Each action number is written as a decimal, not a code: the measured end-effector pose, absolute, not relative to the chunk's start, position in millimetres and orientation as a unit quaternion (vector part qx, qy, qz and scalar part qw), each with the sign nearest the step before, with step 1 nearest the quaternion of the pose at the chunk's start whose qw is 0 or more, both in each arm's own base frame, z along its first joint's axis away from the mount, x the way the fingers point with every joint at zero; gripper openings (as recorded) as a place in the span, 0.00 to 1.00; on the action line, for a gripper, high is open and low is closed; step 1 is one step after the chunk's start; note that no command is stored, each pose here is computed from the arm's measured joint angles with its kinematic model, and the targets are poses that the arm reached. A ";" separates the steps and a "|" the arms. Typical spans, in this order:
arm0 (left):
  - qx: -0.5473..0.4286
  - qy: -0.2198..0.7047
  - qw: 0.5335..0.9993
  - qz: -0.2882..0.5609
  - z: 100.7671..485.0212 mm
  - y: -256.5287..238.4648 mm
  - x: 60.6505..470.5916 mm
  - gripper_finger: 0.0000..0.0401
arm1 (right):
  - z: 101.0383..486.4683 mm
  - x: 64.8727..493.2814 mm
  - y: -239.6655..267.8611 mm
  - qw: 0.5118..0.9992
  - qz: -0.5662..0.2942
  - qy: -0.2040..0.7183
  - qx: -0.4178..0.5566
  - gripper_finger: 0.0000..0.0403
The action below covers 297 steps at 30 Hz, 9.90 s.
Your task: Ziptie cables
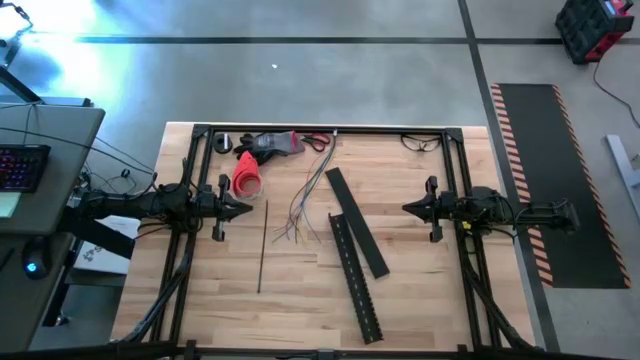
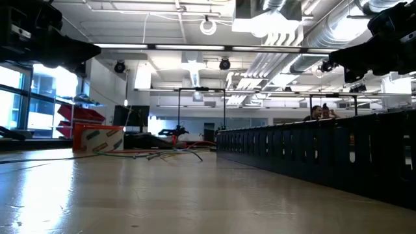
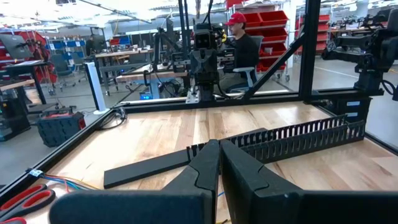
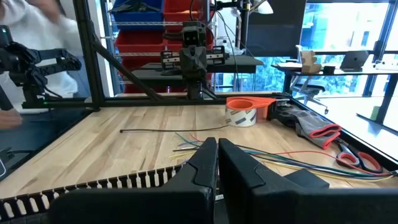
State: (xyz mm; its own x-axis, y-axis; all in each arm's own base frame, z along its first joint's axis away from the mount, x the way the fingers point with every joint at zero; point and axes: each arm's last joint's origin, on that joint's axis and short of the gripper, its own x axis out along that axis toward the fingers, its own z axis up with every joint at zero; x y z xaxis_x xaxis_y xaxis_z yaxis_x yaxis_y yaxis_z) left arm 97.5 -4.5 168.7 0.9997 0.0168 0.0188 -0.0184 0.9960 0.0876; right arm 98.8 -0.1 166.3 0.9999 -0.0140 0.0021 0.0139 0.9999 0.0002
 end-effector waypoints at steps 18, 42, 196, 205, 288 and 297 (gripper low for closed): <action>0.044 -0.009 0.999 0.009 168.6 -4.5 97.5 0.00 | 166.2 98.8 -0.1 1.000 -0.007 -0.001 0.000 0.00; 0.044 -0.009 0.999 0.009 168.7 -4.5 97.5 0.00 | 179.0 98.0 -1.3 0.994 -0.029 -0.065 -0.079 0.00; -0.035 -0.042 0.974 0.220 176.6 6.0 116.5 0.00 | 144.6 371.0 -291.0 0.829 -0.305 0.346 0.316 0.60; -0.032 -0.031 0.975 0.219 174.5 6.0 116.7 0.00 | 150.2 375.3 -287.9 0.810 -0.321 0.373 0.318 0.51; 0.007 -0.110 0.986 0.128 190.9 0.5 122.4 0.04 | 291.7 338.8 52.3 0.972 -0.158 0.173 -0.015 0.00; 0.033 -0.050 0.990 0.130 202.1 -1.7 154.4 0.22 | 278.9 324.5 93.9 0.971 -0.191 0.139 -0.045 0.00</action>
State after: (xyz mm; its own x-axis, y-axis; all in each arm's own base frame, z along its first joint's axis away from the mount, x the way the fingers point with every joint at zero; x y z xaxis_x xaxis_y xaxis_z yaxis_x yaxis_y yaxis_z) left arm 154.4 -1.7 202.1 0.9615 0.2532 0.1068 -0.2599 0.9642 0.0534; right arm 324.5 93.9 278.9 0.8882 -0.3839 -0.2524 0.3591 0.9228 -0.1398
